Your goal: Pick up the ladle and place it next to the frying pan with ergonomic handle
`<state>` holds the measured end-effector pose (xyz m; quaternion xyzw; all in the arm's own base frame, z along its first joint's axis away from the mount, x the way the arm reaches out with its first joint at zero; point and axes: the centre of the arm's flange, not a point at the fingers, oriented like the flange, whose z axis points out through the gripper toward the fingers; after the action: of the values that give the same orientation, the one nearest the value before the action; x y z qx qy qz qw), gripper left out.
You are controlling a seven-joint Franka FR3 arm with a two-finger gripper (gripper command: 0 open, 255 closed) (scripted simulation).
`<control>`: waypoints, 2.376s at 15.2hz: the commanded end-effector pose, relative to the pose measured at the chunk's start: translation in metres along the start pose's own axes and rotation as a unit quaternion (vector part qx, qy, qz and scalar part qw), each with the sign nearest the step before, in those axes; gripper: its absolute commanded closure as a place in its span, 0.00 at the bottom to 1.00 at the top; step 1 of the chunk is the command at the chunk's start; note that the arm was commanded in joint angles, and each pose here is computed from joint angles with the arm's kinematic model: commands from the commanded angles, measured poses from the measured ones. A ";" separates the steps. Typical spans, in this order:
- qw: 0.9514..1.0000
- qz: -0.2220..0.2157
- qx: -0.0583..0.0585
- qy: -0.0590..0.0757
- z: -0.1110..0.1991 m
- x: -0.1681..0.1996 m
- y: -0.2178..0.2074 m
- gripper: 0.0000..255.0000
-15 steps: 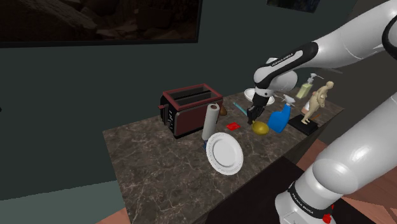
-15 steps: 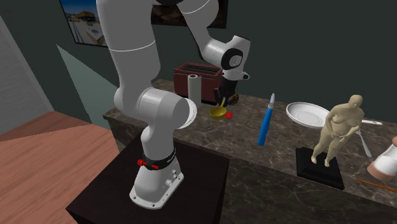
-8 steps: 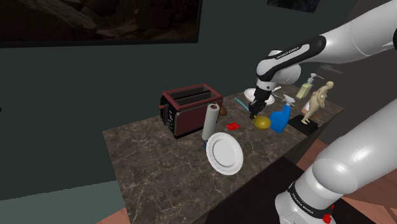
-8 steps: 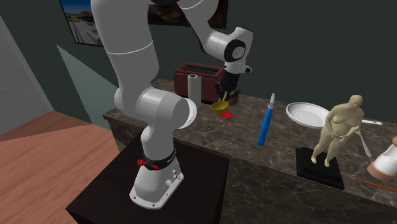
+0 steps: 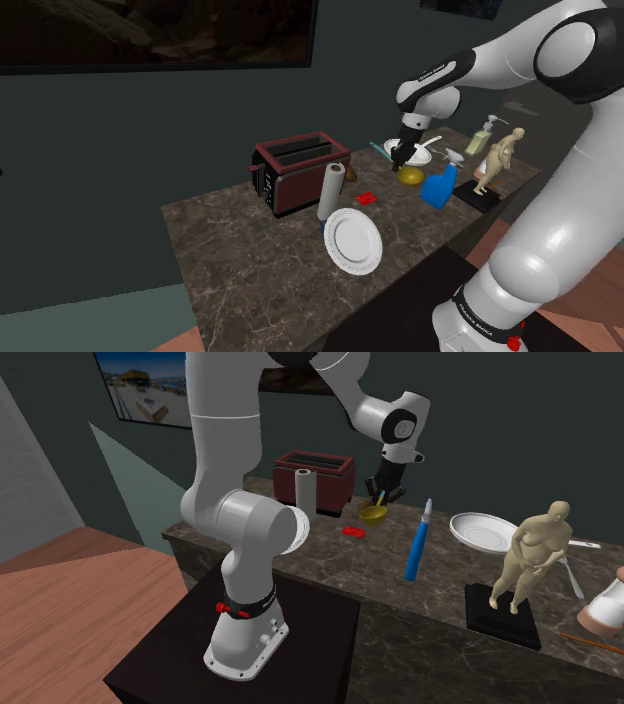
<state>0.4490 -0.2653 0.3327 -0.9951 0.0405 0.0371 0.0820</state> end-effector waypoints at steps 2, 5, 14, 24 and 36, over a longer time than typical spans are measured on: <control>1.000 -0.001 0.000 0.000 -0.007 0.024 0.032 1.00; 1.000 -0.001 0.000 0.000 -0.014 0.049 0.062 1.00; 1.000 -0.001 0.000 0.000 -0.027 0.117 0.143 1.00; 1.000 -0.001 0.000 0.000 0.025 0.121 0.151 1.00; 1.000 -0.001 0.000 0.000 0.088 0.127 0.162 1.00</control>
<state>0.5562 -0.4180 0.2197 -0.9954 0.0388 0.0339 0.0802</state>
